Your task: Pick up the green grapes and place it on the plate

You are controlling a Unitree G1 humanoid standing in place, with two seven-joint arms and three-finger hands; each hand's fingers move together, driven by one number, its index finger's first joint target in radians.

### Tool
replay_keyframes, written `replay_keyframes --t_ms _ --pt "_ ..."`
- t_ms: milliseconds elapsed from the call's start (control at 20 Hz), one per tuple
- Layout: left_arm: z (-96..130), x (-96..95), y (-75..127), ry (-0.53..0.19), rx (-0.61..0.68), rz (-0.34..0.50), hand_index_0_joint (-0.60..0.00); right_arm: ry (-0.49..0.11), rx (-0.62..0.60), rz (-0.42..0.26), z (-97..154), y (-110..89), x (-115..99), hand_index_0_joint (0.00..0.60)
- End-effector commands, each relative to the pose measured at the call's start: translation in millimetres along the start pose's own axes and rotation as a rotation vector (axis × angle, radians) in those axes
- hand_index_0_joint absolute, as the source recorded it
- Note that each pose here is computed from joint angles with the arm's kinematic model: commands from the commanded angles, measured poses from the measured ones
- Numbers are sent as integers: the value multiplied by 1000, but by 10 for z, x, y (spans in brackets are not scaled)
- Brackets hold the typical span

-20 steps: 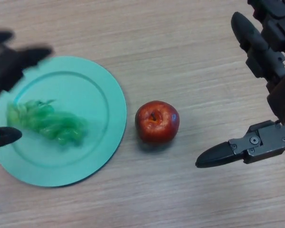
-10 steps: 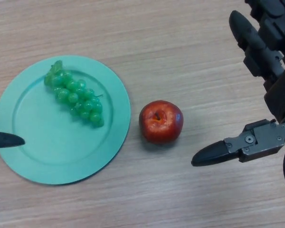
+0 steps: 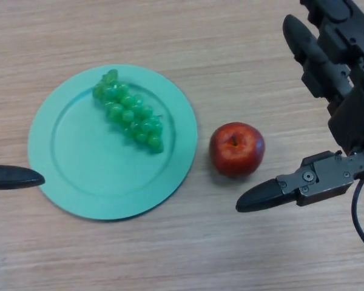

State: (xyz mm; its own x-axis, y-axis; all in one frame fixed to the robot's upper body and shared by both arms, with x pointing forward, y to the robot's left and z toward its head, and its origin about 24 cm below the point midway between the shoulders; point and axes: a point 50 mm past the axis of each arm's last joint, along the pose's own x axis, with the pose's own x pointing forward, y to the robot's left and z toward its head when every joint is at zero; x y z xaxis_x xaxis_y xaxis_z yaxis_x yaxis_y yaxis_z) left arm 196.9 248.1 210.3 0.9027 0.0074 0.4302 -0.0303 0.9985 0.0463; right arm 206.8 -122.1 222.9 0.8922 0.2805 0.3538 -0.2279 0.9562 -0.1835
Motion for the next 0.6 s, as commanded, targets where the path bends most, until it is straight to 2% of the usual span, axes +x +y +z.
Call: replay_keyframes --t_ms 50,600 --pt "324 -23 71 -156 73 19 0 -174 -33 -13 238 -7 -42 0" --pt "355 46 -104 -175 93 -46 0 -149 -35 -7 206 -61 -61 0"
